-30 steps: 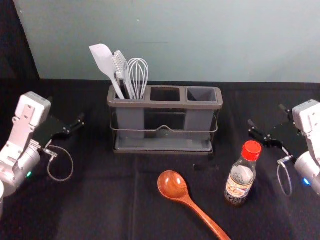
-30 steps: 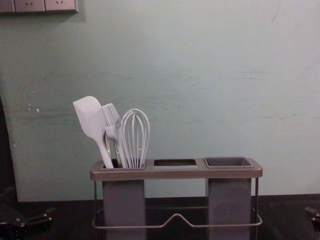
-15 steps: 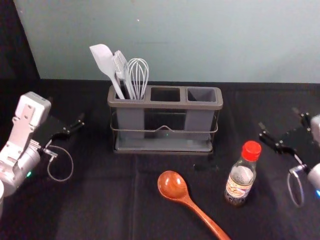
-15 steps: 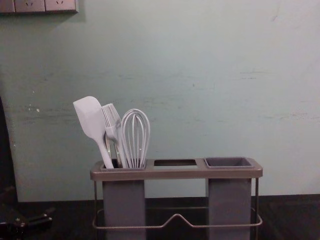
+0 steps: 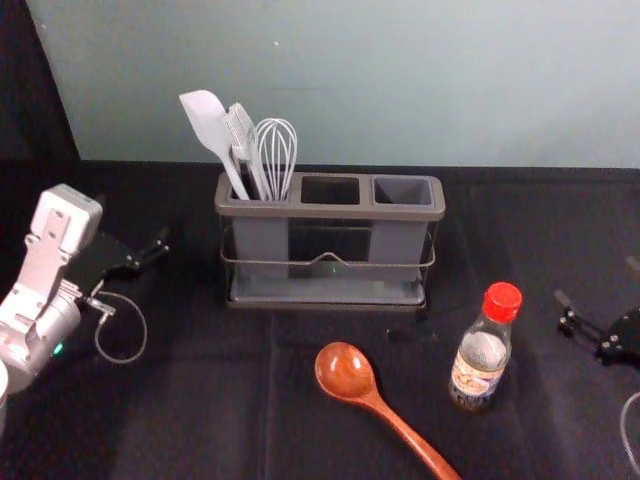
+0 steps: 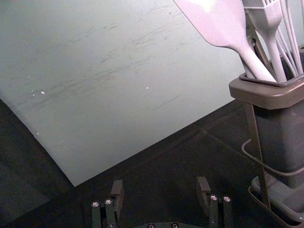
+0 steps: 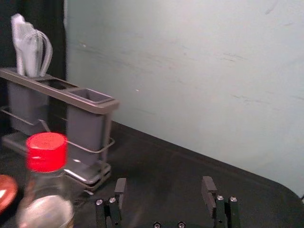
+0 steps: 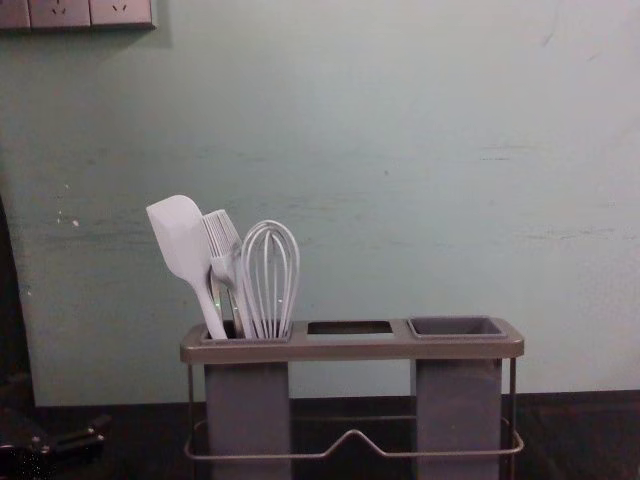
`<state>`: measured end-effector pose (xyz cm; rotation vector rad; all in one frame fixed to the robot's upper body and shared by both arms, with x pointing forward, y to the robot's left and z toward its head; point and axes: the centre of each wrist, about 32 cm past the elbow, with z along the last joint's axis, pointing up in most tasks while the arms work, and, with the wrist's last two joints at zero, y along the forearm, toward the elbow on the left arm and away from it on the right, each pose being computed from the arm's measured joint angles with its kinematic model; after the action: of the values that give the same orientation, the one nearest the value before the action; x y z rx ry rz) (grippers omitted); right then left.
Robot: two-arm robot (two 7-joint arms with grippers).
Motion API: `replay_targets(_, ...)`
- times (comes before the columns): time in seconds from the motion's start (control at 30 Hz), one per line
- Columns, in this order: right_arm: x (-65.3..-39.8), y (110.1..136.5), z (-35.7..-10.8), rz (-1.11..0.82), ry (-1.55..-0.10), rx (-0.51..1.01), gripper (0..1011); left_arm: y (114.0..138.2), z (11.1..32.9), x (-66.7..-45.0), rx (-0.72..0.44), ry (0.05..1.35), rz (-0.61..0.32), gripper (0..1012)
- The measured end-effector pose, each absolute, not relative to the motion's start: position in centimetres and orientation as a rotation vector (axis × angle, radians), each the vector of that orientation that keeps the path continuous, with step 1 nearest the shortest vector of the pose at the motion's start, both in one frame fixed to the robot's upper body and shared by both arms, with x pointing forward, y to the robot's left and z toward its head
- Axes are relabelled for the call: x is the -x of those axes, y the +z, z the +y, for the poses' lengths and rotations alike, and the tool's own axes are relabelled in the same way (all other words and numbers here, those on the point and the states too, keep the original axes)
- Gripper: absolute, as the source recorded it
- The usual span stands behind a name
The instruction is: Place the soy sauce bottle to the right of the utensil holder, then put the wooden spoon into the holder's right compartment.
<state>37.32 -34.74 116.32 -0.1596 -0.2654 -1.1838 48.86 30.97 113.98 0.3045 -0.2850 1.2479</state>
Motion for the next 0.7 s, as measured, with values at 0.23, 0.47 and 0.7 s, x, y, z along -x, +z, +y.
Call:
replay_targets(0.23,-35.4,117.1,-36.0,-0.208,-1.102,0.125,1004,114.0,31.0,-48.9,-0.305,1.248,-0.285,1005)
replay_targets(0.47,-34.6,117.4,-36.5,-0.132,-1.005,0.074,1004,114.0,31.0,-48.9,-0.304,1.248,-0.285,1005)
replay_targets(0.7,-34.7,117.4,-35.9,-0.109,-0.94,0.057,1004,114.0,31.0,-48.9,-0.304,1.248,-0.285,1005)
